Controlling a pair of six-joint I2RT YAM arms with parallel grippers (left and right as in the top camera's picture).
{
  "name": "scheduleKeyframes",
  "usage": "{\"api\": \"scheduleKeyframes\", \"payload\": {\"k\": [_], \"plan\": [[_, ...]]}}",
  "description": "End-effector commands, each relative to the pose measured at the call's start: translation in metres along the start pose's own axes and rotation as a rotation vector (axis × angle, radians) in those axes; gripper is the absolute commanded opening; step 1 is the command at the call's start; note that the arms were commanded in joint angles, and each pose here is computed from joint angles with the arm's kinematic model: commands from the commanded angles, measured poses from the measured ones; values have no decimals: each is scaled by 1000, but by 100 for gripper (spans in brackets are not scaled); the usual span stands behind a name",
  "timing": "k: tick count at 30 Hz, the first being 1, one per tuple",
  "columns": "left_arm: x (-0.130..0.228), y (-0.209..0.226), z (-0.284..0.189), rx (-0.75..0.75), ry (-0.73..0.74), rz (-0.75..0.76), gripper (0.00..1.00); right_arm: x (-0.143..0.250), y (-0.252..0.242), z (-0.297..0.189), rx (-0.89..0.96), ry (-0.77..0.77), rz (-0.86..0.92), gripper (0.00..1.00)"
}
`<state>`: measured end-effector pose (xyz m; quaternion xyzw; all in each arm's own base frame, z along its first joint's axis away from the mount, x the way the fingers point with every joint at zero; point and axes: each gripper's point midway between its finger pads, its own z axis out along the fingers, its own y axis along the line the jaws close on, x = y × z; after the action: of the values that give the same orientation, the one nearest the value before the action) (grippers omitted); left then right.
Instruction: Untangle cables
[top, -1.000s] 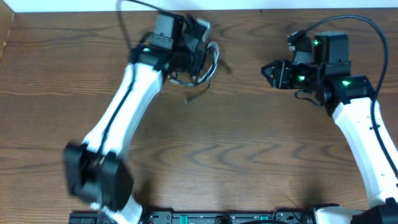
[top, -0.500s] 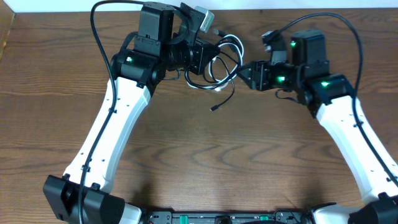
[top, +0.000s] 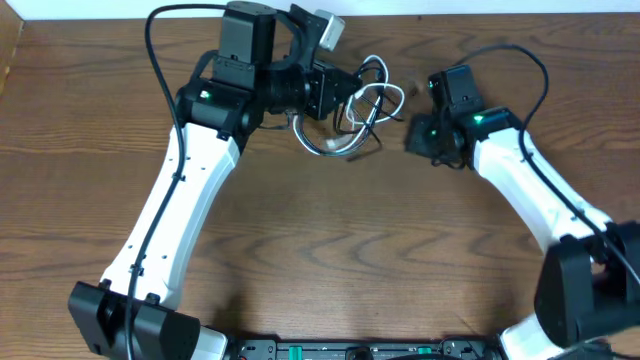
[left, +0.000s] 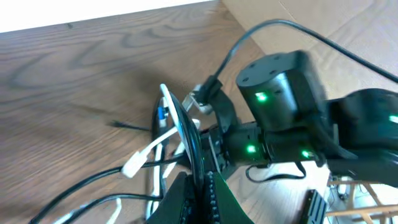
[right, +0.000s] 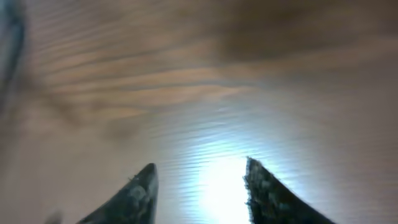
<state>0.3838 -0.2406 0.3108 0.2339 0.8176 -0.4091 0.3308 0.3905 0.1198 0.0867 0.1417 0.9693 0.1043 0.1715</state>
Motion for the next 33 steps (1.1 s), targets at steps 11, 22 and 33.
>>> {"api": "scheduleKeyframes", "payload": {"k": [11, 22, 33], "plan": [[-7, -3, -21, -13, -33, -6, 8, -6, 96, -81, -711, -42, -434, 56], [-5, -14, -18, 37, -22, -27, 7, -18, 111, -117, -776, -195, -587, 66], [-1, -43, -21, 194, 7, -67, 8, -54, -1, -10, -101, -154, -71, 57]]}}
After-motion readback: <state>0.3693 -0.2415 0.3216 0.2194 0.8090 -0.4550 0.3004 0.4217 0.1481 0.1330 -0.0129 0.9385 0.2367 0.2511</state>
